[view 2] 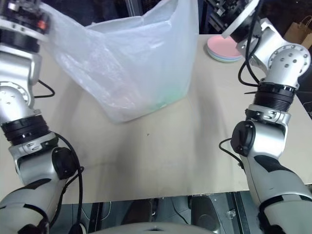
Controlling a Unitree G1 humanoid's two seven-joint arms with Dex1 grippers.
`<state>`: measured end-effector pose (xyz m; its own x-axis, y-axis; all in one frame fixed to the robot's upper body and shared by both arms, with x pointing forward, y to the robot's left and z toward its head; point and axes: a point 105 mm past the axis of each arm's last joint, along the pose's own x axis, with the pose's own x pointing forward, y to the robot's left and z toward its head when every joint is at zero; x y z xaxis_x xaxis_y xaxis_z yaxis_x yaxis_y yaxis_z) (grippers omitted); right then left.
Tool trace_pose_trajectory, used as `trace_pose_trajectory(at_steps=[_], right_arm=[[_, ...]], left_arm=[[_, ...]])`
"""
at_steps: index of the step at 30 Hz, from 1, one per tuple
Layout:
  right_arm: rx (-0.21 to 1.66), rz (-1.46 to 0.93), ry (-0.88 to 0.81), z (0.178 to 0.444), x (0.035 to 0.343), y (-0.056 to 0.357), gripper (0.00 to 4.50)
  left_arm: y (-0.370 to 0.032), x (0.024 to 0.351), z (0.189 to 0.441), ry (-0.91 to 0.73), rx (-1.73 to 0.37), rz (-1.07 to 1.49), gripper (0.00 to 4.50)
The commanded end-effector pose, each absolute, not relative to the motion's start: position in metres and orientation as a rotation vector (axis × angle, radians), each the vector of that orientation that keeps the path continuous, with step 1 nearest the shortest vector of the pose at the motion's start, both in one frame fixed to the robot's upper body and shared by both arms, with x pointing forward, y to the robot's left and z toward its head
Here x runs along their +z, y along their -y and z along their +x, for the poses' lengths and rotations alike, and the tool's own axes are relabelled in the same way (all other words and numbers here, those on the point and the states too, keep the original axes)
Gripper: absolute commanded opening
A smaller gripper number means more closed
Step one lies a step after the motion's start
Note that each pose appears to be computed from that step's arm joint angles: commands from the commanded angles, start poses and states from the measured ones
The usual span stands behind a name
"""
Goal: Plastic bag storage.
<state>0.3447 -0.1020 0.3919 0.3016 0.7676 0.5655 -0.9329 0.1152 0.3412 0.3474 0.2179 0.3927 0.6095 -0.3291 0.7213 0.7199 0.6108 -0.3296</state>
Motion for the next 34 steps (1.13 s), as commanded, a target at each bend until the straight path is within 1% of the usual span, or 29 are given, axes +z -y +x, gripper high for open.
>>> trace_pose_trajectory(at_steps=[1, 3, 4, 5, 6, 7, 8, 9, 10, 11, 12, 13, 14, 15, 17, 19, 21, 23, 27, 31, 34], right_arm=[[1.303, 0.634, 0.292, 0.325, 0.391, 0.107, 0.28], [1.298, 0.584, 0.241, 0.321, 0.376, 0.108, 0.87], [1.299, 0.549, 0.212, 0.318, 0.367, 0.110, 1.35], [1.302, 0.526, 0.193, 0.316, 0.361, 0.112, 1.78], [1.297, 0.470, 0.143, 0.312, 0.348, 0.114, 2.30], [1.293, 0.432, 0.106, 0.310, 0.339, 0.115, 2.66], [1.290, 0.389, 0.058, 0.306, 0.327, 0.117, 3.21], [1.273, 0.327, -0.031, 0.302, 0.304, 0.123, 3.59], [1.264, 0.289, -0.092, 0.298, 0.290, 0.127, 3.98], [1.235, 0.218, -0.179, 0.294, 0.266, 0.133, 4.48], [1.164, 0.164, -0.244, 0.296, 0.239, 0.145, 4.50], [1.102, 0.139, -0.279, 0.299, 0.219, 0.155, 4.50], [1.058, 0.125, -0.311, 0.299, 0.202, 0.165, 4.50], [1.044, 0.148, -0.315, 0.298, 0.190, 0.173, 4.50], [1.019, 0.179, -0.267, 0.298, 0.176, 0.186, 4.50], [0.966, 0.149, -0.274, 0.298, 0.153, 0.202, 4.50], [0.918, 0.128, -0.265, 0.299, 0.140, 0.214, 4.50], [0.931, 0.059, -0.244, 0.291, 0.135, 0.222, 4.50], [0.936, 0.035, -0.233, 0.285, 0.133, 0.230, 4.50], [0.928, 0.013, -0.220, 0.285, 0.131, 0.234, 4.50], [0.943, -0.022, -0.231, 0.282, 0.124, 0.237, 4.50]], left_arm=[[-0.207, 0.394, 0.352, 0.660, -0.676, -0.566, 0.00], [-0.201, 0.381, 0.360, 0.614, -0.667, -0.511, 0.53], [-0.198, 0.374, 0.362, 0.590, -0.678, -0.498, 0.85], [-0.196, 0.371, 0.362, 0.577, -0.687, -0.492, 1.26], [-0.194, 0.363, 0.361, 0.549, -0.698, -0.468, 1.73], [-0.194, 0.358, 0.359, 0.530, -0.705, -0.451, 2.10], [-0.194, 0.352, 0.356, 0.506, -0.712, -0.435, 2.62], [-0.196, 0.337, 0.350, 0.449, -0.718, -0.402, 2.98], [-0.197, 0.327, 0.344, 0.409, -0.722, -0.381, 3.36], [-0.200, 0.308, 0.336, 0.338, -0.728, -0.326, 3.86], [-0.204, 0.274, 0.322, 0.217, -0.750, -0.239, 4.28], [-0.209, 0.242, 0.309, 0.096, -0.758, -0.162, 4.40], [-0.215, 0.213, 0.297, -0.017, -0.747, -0.094, 4.40], [-0.224, 0.190, 0.288, -0.085, -0.703, -0.035, 4.40], [-0.238, 0.160, 0.272, -0.162, -0.648, 0.018, 4.40], [-0.255, 0.132, 0.252, -0.217, -0.585, 0.028, 4.40], [-0.265, 0.120, 0.236, -0.221, -0.532, 0.052, 4.40], [-0.278, 0.113, 0.216, -0.222, -0.447, 0.044, 4.40], [-0.281, 0.118, 0.188, -0.181, -0.391, 0.024, 4.40], [-0.283, 0.108, 0.173, -0.216, -0.341, 0.046, 4.40], [-0.283, 0.098, 0.171, -0.222, -0.322, 0.052, 4.40]])
